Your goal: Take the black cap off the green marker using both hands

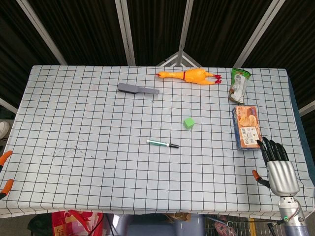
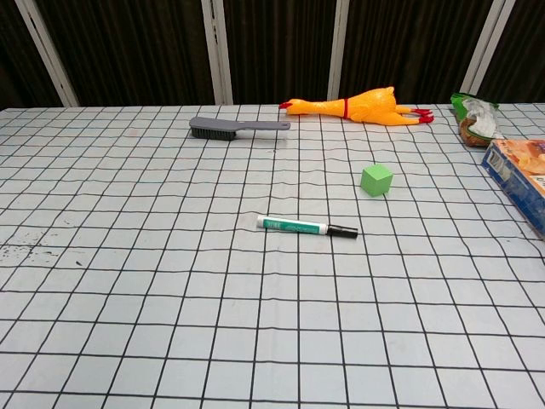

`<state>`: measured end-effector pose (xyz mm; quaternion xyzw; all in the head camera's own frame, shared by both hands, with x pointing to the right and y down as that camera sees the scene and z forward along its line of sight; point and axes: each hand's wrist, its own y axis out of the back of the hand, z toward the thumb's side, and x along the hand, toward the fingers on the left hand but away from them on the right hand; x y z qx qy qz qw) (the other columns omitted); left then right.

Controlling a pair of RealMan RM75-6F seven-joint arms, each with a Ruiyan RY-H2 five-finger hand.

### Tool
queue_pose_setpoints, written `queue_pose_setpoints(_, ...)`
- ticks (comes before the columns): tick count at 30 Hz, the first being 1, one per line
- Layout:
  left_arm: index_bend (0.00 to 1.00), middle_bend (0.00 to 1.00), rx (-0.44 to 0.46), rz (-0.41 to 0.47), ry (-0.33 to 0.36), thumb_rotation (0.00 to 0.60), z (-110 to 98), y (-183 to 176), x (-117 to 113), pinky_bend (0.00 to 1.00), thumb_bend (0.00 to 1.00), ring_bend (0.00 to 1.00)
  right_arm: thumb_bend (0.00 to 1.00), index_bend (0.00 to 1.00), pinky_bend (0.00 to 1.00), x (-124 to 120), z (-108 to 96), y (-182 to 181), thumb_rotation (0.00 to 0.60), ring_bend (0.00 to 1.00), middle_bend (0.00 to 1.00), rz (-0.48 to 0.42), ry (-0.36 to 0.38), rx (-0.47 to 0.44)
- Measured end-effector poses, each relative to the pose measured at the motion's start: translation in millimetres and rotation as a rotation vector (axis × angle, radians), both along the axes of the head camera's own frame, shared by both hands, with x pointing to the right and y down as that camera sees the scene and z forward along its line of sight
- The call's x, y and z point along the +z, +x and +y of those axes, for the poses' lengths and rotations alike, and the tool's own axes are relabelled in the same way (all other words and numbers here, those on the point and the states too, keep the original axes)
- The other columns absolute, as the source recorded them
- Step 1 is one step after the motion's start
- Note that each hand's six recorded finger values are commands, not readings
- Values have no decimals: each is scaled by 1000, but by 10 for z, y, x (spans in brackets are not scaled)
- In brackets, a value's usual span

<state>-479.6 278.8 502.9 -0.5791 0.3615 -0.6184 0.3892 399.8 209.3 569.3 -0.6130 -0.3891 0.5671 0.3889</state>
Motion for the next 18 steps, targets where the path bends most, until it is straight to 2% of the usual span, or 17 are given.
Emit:
queue_pose_setpoints(10, 98, 0, 14, 10, 10, 600, 10, 90, -39, 0, 494, 0, 270, 37, 92, 32, 39, 48, 600, 39, 34, -4, 1, 11)
queue_pose_setpoints(18, 97, 0, 32, 1, -12, 600, -94, 145, 82, 0, 493, 0, 270, 37, 92, 85, 93, 97, 600, 39, 34, 13, -18, 15)
